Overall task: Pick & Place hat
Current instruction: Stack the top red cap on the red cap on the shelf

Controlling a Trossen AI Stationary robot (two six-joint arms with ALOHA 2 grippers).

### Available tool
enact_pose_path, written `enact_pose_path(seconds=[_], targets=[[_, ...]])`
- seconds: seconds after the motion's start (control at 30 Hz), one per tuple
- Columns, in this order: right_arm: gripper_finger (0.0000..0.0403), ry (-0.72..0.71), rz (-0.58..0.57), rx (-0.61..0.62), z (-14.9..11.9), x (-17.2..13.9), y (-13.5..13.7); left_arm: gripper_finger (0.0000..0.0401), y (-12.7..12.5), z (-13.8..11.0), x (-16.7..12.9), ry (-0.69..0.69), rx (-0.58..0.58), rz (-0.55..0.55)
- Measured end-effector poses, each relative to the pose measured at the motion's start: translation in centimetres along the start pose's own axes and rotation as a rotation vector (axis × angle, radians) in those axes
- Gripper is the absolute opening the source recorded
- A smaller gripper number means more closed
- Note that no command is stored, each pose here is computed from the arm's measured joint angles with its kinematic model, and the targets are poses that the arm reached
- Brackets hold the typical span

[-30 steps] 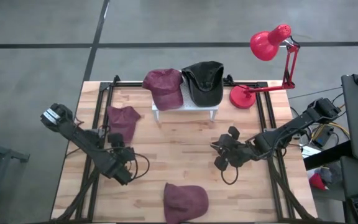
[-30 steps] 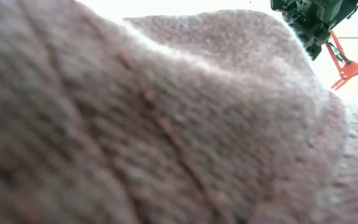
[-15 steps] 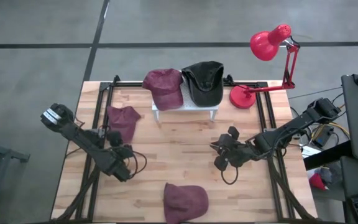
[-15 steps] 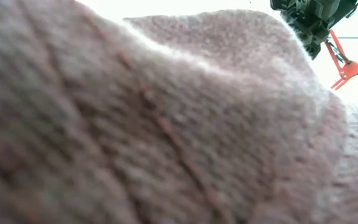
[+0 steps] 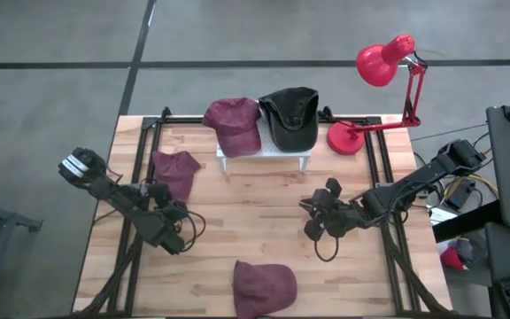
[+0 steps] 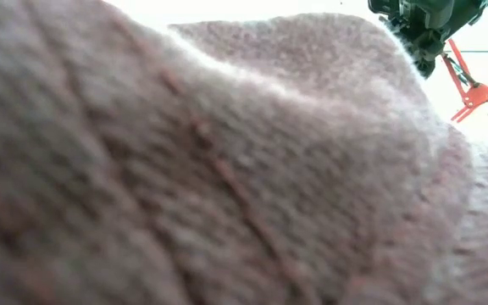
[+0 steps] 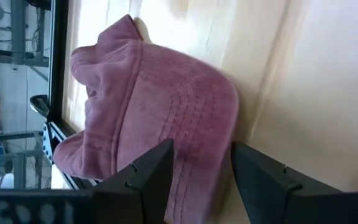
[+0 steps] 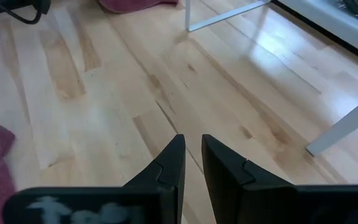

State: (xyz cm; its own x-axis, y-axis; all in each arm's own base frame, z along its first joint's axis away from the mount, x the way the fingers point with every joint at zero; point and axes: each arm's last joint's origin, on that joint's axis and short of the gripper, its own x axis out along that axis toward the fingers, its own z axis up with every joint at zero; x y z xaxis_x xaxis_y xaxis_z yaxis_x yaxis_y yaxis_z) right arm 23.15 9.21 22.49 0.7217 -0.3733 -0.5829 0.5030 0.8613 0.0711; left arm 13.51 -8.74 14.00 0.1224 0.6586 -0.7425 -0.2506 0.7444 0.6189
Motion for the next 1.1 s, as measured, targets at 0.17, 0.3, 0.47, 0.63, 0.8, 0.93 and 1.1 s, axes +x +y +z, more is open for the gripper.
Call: enact_pose_path(seconds=[0.17,0.3,0.47,0.63,0.8,0.93,1.1], targets=[[0.0052,0.0,-0.001,-0.004,0.0,0.0,0.0,0.0184,-0.4,-0.7,1.3,-0.038,-0.001,-0.01],[0.0052,0.0,-0.001,-0.004,0.0,0.0,0.0,0.0184,-0.7,-1.3,2.3,-0.056,0.0,-0.027],[0.0052,0.001,-0.001,-0.004,0.0,0.0,0.0,0.0183,-0.7,-1.5,2.4,-0.038,0.022,-0.035],[0.0052,0.001,0.0,0.0,0.0,0.0,0.0,0.0183,-0.9,-1.0,1.9,-0.011,0.057,-0.069],[0.0052,0.001,0.0,-0.001,0.0,0.0,0.0,0.0183,-0.6,-1.0,1.6,0.011,0.077,-0.048],[0.0052,0.002,0.0,-0.001,0.0,0.0,0.0,0.0183,-0.1,-1.2,1.7,0.041,0.074,-0.01],[0.0052,0.002,0.0,-0.001,0.0,0.0,0.0,0.0183,0.1,-0.9,1.8,-0.006,0.052,0.029]])
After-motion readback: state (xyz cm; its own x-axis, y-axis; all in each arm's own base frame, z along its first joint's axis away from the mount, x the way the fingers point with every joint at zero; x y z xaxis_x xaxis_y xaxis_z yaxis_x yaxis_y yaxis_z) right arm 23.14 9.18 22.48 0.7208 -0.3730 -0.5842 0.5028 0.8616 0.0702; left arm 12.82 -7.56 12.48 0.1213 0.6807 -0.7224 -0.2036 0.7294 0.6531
